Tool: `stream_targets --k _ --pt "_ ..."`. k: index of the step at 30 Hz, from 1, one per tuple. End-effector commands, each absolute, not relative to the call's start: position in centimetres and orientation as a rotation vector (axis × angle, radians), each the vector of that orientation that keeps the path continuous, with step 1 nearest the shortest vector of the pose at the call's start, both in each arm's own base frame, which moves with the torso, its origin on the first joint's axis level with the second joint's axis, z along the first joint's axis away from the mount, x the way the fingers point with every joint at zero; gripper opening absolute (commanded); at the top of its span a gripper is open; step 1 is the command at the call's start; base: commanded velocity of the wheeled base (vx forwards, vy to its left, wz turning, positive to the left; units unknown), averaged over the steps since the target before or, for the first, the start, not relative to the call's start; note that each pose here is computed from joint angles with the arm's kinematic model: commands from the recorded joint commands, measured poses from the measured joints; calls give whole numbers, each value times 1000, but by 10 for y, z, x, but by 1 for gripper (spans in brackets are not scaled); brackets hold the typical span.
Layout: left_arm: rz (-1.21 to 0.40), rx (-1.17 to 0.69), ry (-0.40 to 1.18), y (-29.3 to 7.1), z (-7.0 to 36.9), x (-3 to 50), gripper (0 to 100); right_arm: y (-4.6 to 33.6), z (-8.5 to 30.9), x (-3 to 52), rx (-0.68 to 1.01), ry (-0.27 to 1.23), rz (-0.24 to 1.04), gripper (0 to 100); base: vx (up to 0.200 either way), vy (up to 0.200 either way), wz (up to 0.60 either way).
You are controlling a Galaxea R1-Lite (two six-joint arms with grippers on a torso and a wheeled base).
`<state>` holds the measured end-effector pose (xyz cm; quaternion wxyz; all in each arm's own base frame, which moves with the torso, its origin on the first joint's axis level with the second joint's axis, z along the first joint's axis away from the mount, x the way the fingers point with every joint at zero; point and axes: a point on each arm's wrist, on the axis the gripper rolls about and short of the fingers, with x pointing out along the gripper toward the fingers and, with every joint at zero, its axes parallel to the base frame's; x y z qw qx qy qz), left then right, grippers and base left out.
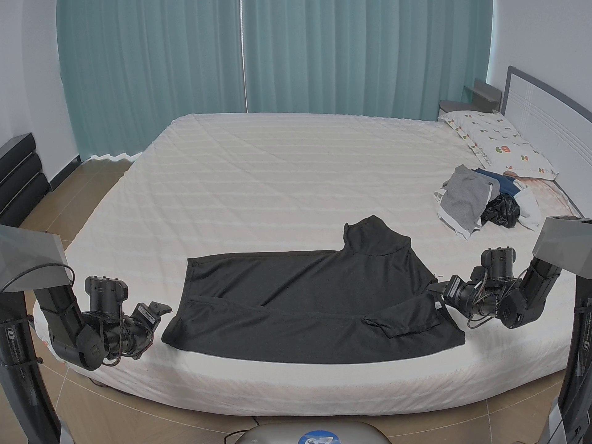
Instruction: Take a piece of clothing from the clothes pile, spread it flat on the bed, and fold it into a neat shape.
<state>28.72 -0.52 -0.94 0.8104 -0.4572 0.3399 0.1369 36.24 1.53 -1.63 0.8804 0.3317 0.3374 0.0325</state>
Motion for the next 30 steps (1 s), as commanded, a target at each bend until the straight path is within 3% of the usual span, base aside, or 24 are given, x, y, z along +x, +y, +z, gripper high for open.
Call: stream_targets --k 1,5,20,30 --pt "289 -981 712 -5 -5 287 100 15 -13 362 693 695 70 100 0 0 0" --pt "302 -977 701 -4 -4 287 100 15 -4 361 695 677 74 100 0 0 0" --pt "301 -983 707 -3 -5 285 100 16 13 349 677 638 41 100 200 0 0" --pt "293 -971 687 -5 0 287 100 21 14 342 671 653 50 100 0 0 0"
